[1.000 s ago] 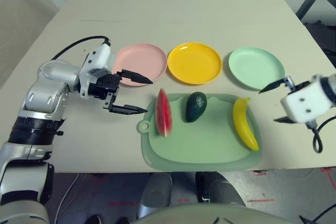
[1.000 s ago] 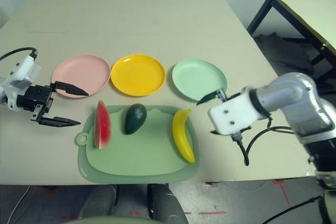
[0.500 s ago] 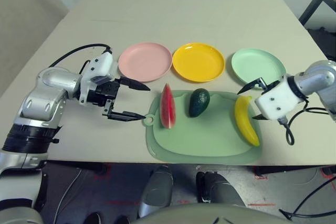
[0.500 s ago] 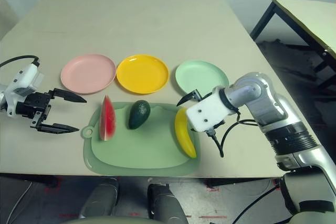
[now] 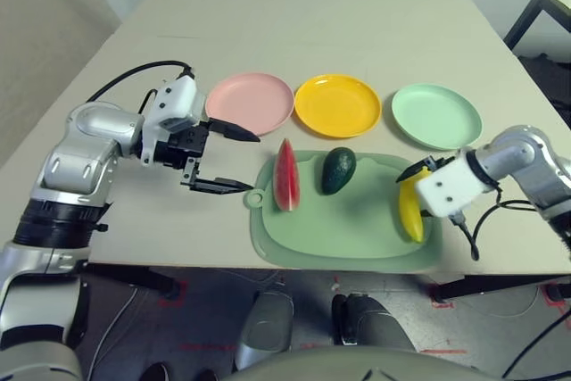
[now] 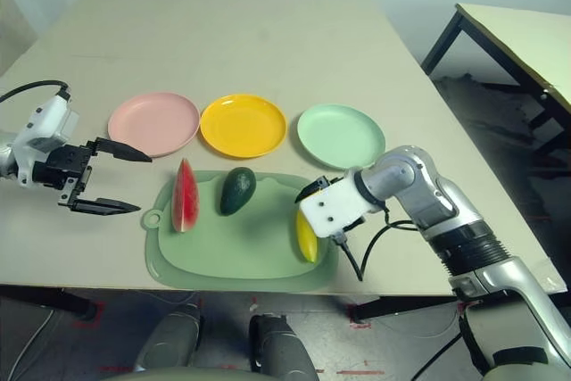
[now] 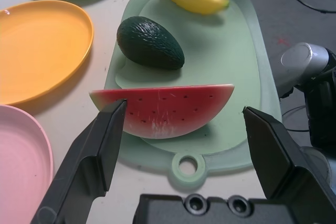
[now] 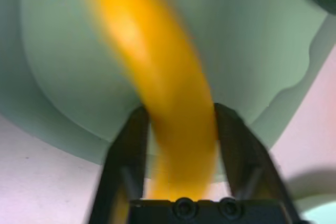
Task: Place the fruits into color-matched plates.
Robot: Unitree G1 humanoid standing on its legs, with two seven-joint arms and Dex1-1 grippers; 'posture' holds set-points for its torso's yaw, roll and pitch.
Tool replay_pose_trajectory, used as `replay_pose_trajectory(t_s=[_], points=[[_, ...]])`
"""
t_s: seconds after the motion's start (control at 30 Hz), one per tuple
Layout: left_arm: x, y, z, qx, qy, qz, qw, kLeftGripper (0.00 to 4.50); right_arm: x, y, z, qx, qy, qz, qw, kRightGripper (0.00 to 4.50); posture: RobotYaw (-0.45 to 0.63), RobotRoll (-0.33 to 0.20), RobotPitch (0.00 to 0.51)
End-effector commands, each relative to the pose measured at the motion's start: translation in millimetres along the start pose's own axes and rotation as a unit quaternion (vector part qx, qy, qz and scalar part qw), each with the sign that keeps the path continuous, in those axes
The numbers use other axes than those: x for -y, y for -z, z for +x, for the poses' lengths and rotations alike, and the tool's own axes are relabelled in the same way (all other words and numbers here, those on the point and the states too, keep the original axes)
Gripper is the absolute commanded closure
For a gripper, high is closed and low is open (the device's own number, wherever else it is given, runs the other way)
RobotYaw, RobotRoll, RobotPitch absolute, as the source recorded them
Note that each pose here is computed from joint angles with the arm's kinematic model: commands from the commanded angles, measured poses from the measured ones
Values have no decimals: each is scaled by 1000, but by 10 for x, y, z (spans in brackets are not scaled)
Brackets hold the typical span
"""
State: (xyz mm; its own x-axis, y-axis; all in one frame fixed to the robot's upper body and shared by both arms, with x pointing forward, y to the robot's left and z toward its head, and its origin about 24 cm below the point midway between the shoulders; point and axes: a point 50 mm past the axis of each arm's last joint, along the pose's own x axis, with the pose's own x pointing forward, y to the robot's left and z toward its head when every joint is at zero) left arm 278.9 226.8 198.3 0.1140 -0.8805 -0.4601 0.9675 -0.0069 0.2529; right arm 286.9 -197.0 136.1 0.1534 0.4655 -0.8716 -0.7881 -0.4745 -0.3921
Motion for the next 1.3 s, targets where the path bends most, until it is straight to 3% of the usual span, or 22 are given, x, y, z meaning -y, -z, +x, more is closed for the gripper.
replay_pose_trajectory(t_s=[0.03, 0.13, 0.27, 0.47, 0.57, 0.7, 0.93, 1.13, 1.3], points=[[-23, -10, 33, -5, 5, 5, 1000, 0, 7, 14, -22, -5, -8, 10, 1000, 2825, 256, 0, 125], [-44, -20, 41, 4, -3, 5, 1000, 0, 109, -4, -130, -7, 3, 13, 1000, 2825, 248, 0, 123], [-107, -122, 76, 57, -36, -16, 998, 0, 484, 27, -395, -37, 65, 12, 997, 2825, 247, 0, 121], [-203, -77, 75, 20, -98, -36, 994, 0, 1092, 58, -599, -62, 177, 21, 982, 2825, 243, 0, 116], [-278, -82, 71, 2, -137, -38, 990, 0, 1349, 8, -497, -47, 228, 35, 972, 2825, 244, 0, 115], [-394, -86, 93, -12, -187, -38, 982, 0, 1514, -38, -141, -30, 257, 69, 963, 2825, 259, 0, 118], [-403, -106, 268, -8, -196, -33, 980, 0, 1472, 2, 287, -59, 253, 107, 960, 2825, 292, 0, 125], [-373, -91, 241, -8, -197, -38, 980, 0, 1442, 71, 304, -89, 270, 95, 954, 2825, 306, 0, 122], [-365, -99, 235, -2, -194, -42, 980, 0, 1546, 10, 96, -85, 285, 53, 953, 1260, 294, 0, 116]])
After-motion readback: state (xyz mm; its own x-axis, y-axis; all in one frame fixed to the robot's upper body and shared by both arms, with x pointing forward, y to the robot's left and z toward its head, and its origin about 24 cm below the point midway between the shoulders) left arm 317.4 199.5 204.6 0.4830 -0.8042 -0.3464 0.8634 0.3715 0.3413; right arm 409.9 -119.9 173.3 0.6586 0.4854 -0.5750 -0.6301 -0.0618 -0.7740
